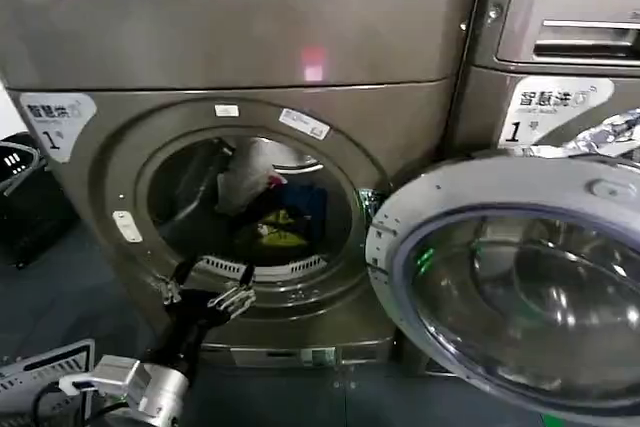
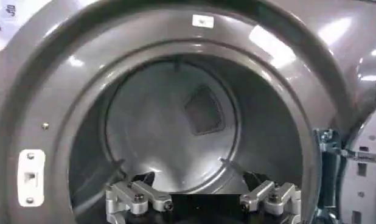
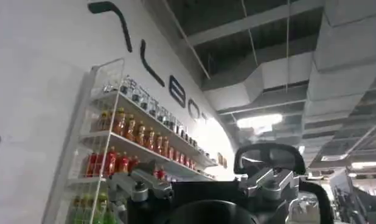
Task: Grasp the clothes from the dryer.
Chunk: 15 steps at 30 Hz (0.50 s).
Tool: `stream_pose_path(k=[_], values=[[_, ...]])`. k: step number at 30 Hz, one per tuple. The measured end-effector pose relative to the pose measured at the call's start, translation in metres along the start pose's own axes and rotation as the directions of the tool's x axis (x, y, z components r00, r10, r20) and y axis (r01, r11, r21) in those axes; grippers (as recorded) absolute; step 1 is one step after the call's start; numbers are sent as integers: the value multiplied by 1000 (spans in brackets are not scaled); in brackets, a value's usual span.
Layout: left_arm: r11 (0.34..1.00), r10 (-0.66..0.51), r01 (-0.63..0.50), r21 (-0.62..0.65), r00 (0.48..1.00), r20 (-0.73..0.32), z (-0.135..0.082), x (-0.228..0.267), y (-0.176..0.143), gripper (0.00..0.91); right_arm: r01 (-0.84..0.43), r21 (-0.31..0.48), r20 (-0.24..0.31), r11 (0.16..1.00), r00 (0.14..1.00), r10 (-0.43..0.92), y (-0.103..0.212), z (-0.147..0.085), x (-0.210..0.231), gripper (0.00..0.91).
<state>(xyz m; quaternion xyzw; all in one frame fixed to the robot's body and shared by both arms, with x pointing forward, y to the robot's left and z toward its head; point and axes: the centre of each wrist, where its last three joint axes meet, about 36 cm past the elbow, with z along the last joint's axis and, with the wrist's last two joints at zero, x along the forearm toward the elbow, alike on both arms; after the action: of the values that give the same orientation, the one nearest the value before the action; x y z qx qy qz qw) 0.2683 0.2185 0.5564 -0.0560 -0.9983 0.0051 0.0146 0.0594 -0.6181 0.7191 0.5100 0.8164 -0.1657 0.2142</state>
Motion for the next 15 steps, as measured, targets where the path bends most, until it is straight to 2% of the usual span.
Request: stream_pose_path(k=[8,15], values=[[1000,1,-1,-13,1000,13,6,-10,4,907,3,14,5,1000,1000,-3,0,-6,3,907],[1000,3,-3,-5,999,38,22,-48,16,907,-1,37,14,999,1000,0,-5,-15,5,907]])
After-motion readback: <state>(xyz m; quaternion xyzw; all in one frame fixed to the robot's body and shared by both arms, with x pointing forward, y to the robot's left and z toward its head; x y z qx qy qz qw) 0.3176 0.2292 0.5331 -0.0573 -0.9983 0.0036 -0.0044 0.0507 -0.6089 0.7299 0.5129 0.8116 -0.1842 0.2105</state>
